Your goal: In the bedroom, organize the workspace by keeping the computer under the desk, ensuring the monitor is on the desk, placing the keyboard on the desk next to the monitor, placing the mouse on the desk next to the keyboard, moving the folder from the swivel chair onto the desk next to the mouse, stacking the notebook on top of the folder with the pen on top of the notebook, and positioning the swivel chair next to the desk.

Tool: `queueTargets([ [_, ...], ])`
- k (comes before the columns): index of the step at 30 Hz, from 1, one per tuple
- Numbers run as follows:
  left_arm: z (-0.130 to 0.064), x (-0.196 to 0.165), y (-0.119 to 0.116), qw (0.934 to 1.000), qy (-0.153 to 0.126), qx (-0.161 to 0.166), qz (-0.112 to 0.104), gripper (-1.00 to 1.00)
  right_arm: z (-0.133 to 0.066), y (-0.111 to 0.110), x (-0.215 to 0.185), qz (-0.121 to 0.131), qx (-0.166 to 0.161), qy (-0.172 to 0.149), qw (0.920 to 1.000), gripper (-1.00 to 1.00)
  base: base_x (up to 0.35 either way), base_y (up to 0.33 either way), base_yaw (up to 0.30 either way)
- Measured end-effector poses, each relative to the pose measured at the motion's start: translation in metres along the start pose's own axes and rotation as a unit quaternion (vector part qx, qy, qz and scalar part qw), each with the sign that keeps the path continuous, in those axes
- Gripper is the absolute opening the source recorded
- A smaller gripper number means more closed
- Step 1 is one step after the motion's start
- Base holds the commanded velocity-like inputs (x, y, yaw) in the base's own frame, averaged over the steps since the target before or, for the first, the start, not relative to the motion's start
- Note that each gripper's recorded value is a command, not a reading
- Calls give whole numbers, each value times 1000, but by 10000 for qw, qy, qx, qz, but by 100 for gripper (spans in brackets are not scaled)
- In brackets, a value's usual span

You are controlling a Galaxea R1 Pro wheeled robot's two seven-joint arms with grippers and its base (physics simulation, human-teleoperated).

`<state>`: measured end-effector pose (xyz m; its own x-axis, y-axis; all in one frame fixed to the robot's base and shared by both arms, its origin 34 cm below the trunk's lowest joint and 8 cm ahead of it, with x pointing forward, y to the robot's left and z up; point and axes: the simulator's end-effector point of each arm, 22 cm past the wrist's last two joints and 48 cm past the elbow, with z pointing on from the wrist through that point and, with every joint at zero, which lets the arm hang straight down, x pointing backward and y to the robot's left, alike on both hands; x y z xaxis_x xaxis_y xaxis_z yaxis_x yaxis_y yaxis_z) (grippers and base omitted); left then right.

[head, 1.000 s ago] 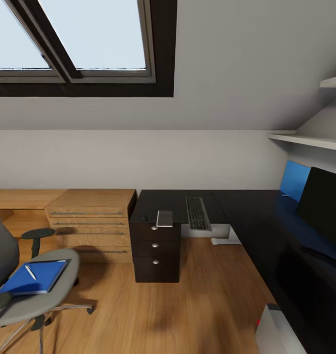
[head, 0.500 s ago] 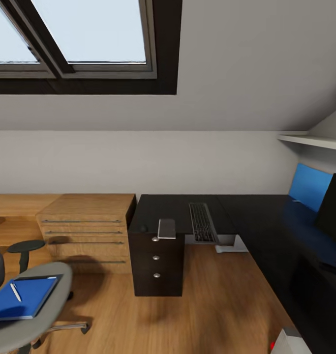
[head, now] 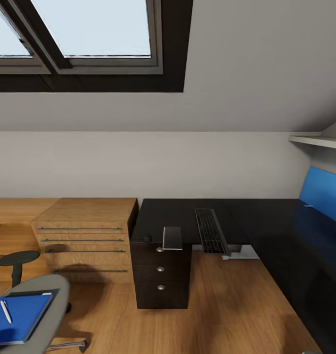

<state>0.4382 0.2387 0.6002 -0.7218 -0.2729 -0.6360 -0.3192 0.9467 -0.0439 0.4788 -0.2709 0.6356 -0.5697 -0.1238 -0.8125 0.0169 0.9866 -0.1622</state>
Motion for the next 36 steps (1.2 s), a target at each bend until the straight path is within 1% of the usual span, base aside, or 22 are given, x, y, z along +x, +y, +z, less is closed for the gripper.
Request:
queueTargets([
  [3,3,-9,-11,9998,-105,126,-111,100,3,-2,3,0,21,-9,10000,100,1,1,0],
  [10,13,-8,-4,9998,-142,95,-106,100,9,-2,10,0,36,-11,10000,100,0,0,0],
  [16,20,-6,-6,9997,-183,129,-119,100,15,-1,17,1,38,-13,10000,100,0,0,0],
  [17,21,-11,-10,9995,-238,184,-139,100,15,-1,18,-2,36,-12,10000,100,0,0,0],
  [20,26,-29,-8,9986,-414,276,-162,100,18,1,22,-3,31,-9,10000,100,0,0,0],
  [24,30,-74,3,9954,-826,457,-182,100,22,2,27,-2,26,-8,10000,100,0,0,0],
  [25,31,-83,5,9944,-909,500,-183,100,22,2,28,-2,25,-8,10000,100,0,0,0],
  [26,28,-100,7,9924,-1057,596,-207,100,23,3,29,-3,26,-9,10000,100,0,0,0],
  [27,27,-106,9,9914,-1113,643,-233,100,24,3,31,-3,25,-10,10000,100,0,0,0],
  [28,22,-113,11,9900,-1172,719,-304,100,25,3,32,-3,26,-11,10000,100,0,0,0],
  [32,12,-111,17,9889,-1172,754,-512,100,29,4,37,-2,25,-13,10000,100,0,0,0],
  [34,11,-108,20,9892,-1155,700,-571,100,31,5,39,-2,24,-13,10000,100,0,0,0],
  [36,10,-101,24,9905,-1096,571,-603,100,32,5,42,-1,24,-14,10000,100,0,0,0],
])
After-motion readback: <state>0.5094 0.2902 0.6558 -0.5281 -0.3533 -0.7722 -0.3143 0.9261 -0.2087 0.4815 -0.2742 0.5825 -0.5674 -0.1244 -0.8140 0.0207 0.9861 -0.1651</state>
